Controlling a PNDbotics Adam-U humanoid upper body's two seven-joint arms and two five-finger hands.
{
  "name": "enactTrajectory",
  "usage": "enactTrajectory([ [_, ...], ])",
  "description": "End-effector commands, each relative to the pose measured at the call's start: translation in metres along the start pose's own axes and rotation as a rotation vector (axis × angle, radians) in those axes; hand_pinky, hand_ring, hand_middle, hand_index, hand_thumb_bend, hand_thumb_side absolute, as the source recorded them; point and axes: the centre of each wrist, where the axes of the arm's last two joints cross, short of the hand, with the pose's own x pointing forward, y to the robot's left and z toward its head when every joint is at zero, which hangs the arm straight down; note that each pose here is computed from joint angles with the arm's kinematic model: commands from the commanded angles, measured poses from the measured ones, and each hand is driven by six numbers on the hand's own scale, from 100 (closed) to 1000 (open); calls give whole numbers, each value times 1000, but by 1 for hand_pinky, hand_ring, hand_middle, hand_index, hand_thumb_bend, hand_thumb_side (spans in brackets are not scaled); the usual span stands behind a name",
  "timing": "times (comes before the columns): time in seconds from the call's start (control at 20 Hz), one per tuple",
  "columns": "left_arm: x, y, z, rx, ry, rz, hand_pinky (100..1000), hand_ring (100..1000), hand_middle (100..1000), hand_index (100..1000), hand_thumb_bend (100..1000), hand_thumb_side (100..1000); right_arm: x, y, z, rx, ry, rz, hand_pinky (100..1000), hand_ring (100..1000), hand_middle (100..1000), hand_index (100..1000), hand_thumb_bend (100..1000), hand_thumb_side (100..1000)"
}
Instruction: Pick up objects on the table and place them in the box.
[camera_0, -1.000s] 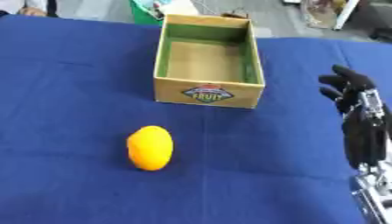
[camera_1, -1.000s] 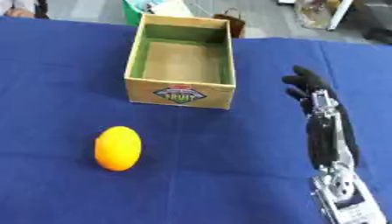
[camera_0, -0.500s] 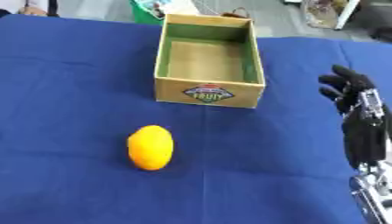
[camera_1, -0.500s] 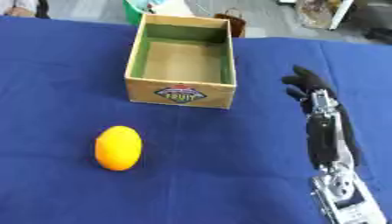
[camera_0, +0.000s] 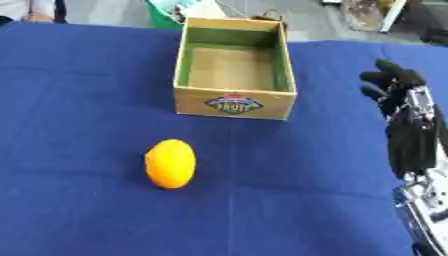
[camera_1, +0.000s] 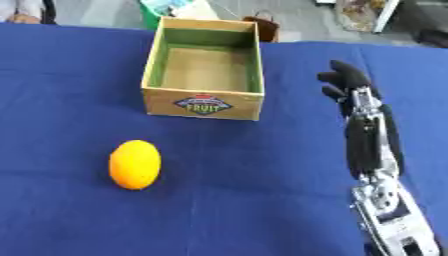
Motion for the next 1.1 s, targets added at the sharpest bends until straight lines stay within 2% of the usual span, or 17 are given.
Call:
enactTrajectory([
  [0.05, 11, 7, -20, -110, -92, -102, 490, 443, 544, 628, 100, 620, 7, -2, -3, 2, -27, 1, 863, 875, 690, 866, 100, 1000],
  [0.25, 17, 14, -41, -214, -181, -214, 503, 476, 566, 680, 100, 579, 6, -3, -3, 2, -22, 4, 863, 876, 690, 866, 100, 1000],
  [0.45, 21, 19, -63, -319, -243, -329, 511, 500, 588, 727, 100, 583, 6, -2, -2, 6, -18, 4, 863, 876, 690, 866, 100, 1000],
  [0.6, 24, 15, -77, -411, -270, -401, 522, 520, 606, 765, 100, 598, 6, -2, -2, 9, -16, 4, 863, 877, 690, 866, 100, 1000],
  [0.8, 32, 1, -93, -514, -311, -463, 538, 546, 631, 794, 100, 607, 6, -1, -1, 15, -13, 5, 863, 877, 690, 866, 100, 1000],
  [1.1, 39, -40, -104, -680, -374, -502, 545, 560, 646, 806, 100, 660, 6, 0, -1, 26, -11, 0, 863, 878, 690, 865, 100, 1000],
])
